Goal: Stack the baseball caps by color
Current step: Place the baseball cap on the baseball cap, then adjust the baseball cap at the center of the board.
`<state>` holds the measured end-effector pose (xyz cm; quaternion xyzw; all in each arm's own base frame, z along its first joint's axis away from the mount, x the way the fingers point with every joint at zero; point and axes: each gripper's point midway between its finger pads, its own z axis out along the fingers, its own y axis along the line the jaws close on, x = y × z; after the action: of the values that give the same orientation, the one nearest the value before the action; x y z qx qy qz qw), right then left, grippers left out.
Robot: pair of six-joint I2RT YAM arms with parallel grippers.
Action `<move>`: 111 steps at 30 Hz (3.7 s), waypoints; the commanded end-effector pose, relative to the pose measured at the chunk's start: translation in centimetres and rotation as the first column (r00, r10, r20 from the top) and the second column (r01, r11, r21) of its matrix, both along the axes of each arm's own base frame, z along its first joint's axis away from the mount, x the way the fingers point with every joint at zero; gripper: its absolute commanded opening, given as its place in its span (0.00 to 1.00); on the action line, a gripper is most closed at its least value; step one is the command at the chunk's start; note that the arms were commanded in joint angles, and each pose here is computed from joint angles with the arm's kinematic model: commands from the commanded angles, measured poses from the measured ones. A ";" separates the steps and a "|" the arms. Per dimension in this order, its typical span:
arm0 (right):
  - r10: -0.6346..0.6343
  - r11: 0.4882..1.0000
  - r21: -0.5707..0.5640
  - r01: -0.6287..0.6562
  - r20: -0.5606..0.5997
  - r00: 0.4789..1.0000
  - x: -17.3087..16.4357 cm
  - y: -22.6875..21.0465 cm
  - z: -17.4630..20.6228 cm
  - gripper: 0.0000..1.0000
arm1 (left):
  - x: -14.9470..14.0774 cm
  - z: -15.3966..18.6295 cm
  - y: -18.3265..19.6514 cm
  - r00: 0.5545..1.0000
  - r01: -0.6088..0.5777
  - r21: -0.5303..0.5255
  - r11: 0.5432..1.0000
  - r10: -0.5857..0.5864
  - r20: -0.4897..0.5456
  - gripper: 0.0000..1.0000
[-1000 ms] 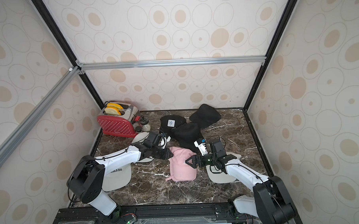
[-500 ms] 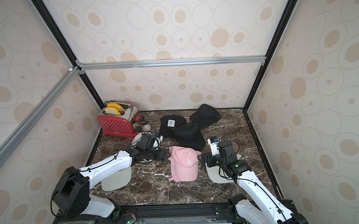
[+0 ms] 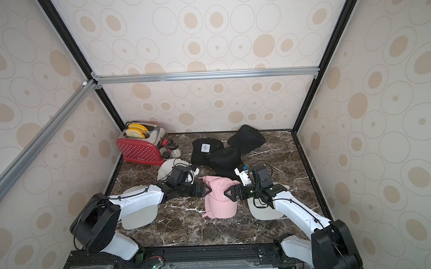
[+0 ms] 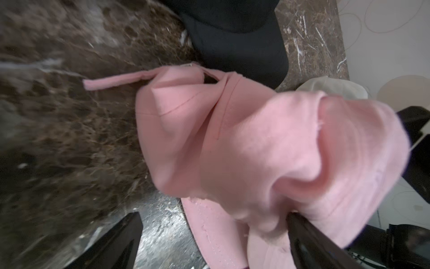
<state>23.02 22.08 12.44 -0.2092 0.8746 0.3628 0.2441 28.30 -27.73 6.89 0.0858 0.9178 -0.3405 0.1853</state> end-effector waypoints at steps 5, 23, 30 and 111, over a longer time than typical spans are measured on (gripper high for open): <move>0.027 0.998 0.048 -0.029 0.028 0.999 -0.2 1.0 2.2 1.00 | 0.5 2.5 -1.5 0.999 0.023 -0.111 0.994 -0.019 0.032 0.99; 0.056 0.998 -0.040 -0.058 -0.032 0.998 -0.6 1.7 -0.1 1.00 | 0.6 4.8 1.4 0.992 0.001 -0.006 1.000 0.000 0.128 0.99; 0.008 0.991 -0.131 -0.010 -0.013 1.000 -0.2 0.4 -0.5 1.00 | 0.5 5.1 2.2 0.989 -0.004 0.038 0.999 -0.002 0.149 0.99; -0.637 0.696 -0.459 0.552 -0.037 0.770 3.8 -18.3 -7.7 0.20 | 0.7 1.0 11.7 0.945 -0.327 0.427 0.843 0.290 0.153 0.99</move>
<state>27.55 3.19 5.14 0.0832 0.9678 0.0770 0.2250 28.33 -15.66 7.32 0.0009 0.9648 -0.0754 0.2519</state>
